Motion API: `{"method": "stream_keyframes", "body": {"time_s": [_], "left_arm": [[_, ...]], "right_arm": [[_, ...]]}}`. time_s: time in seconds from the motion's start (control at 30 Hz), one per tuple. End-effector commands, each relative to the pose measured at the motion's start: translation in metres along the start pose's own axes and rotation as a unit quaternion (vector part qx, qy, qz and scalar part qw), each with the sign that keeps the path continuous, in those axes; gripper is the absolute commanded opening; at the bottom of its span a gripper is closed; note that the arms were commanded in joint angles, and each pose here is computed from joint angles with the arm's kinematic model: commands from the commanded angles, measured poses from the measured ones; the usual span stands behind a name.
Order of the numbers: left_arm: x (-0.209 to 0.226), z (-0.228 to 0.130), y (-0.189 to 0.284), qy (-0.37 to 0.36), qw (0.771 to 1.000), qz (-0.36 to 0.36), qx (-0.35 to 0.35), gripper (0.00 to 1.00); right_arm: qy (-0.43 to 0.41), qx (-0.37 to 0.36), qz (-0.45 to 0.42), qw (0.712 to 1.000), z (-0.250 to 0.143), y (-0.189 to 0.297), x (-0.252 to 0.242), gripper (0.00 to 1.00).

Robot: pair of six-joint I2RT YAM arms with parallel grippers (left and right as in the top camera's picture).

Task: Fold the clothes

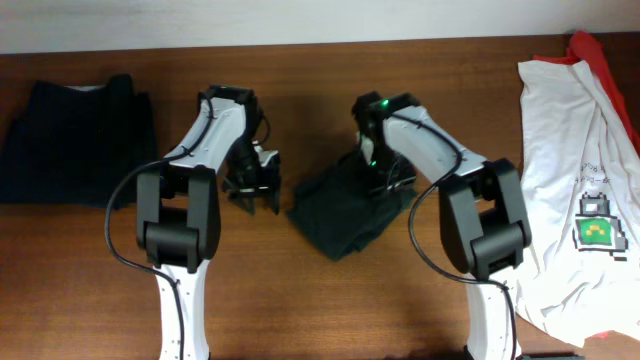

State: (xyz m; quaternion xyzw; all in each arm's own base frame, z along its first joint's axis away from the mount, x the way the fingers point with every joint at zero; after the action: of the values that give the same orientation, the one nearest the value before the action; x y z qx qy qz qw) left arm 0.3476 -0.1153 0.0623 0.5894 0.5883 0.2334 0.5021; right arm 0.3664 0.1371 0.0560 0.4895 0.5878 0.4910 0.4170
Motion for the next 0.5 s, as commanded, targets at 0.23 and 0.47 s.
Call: {"method": "stream_keyframes", "body": {"time_s": [0.23, 0.47], "left_arm": [[-0.064, 0.051, 0.07, -0.187, 0.949, -0.033, -0.251, 0.87], [-0.087, 0.08, 0.036, -0.264, 0.928, -0.084, -0.25, 0.97]], "right_arm": [[-0.082, -0.135, -0.036, 0.987, 0.01, 0.12, -0.033, 0.45], [-0.13, -0.206, -0.021, 0.97, -0.03, 0.192, -0.074, 0.49]]}}
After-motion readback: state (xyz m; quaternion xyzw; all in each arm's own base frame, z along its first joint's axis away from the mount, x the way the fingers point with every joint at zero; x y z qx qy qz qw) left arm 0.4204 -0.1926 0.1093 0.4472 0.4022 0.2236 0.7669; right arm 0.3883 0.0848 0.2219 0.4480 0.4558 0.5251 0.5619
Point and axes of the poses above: each gripper's point midway between its finger pads, its own y axis back along the fingers, its own x axis along the line the jaws close on, z = x × y, the point moved 4 cm from there along y, back along the fingers, and after that the axes turned 6 degrees about -y, right-handed, at the moved point
